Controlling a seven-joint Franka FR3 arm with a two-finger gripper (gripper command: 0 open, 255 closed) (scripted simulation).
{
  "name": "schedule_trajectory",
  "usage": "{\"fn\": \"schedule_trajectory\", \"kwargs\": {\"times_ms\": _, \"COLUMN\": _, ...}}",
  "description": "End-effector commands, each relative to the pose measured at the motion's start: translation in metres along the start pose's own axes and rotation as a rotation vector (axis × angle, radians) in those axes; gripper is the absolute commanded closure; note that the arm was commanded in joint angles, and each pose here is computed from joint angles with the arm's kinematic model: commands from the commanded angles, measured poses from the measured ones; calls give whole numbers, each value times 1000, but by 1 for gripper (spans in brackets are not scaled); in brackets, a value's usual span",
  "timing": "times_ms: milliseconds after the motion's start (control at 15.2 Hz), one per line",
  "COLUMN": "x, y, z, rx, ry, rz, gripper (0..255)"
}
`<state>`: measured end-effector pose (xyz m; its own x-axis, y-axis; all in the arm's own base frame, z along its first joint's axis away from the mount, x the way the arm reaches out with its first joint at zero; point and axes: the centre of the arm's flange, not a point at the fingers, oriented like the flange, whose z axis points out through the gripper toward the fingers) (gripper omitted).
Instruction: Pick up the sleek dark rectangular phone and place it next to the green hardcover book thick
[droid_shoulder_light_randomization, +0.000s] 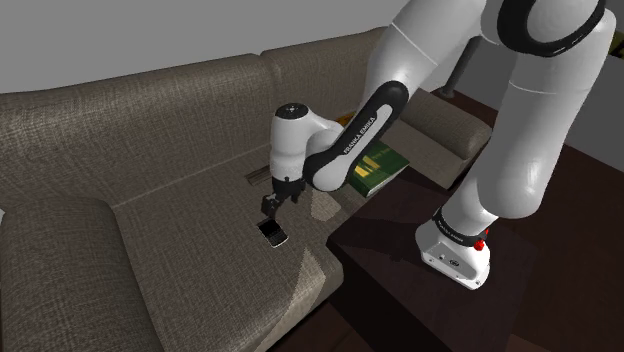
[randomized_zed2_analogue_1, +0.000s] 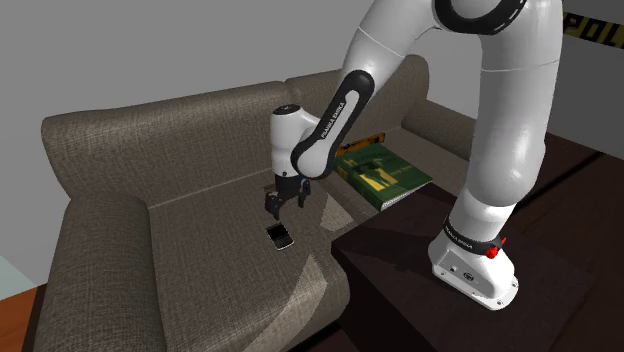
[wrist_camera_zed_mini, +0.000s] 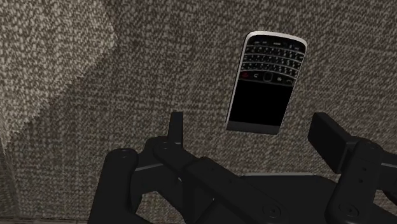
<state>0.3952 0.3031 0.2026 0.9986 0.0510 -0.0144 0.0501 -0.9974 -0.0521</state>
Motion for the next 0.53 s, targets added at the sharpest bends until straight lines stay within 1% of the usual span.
{"fn": "schedule_trajectory", "kwargs": {"times_ms": 0, "x": 8, "y": -13, "z": 21, "rx": 1, "ry": -1, "rz": -3, "gripper": 0}}
{"fn": "schedule_trajectory", "kwargs": {"times_ms": 198, "x": 15, "y": -35, "z": 50, "rx": 3, "ry": -3, "rz": -8, "gripper": 0}}
{"fn": "schedule_trajectory", "kwargs": {"times_ms": 462, "x": 15, "y": -35, "z": 71, "rx": 3, "ry": -3, "rz": -8, "gripper": 0}}
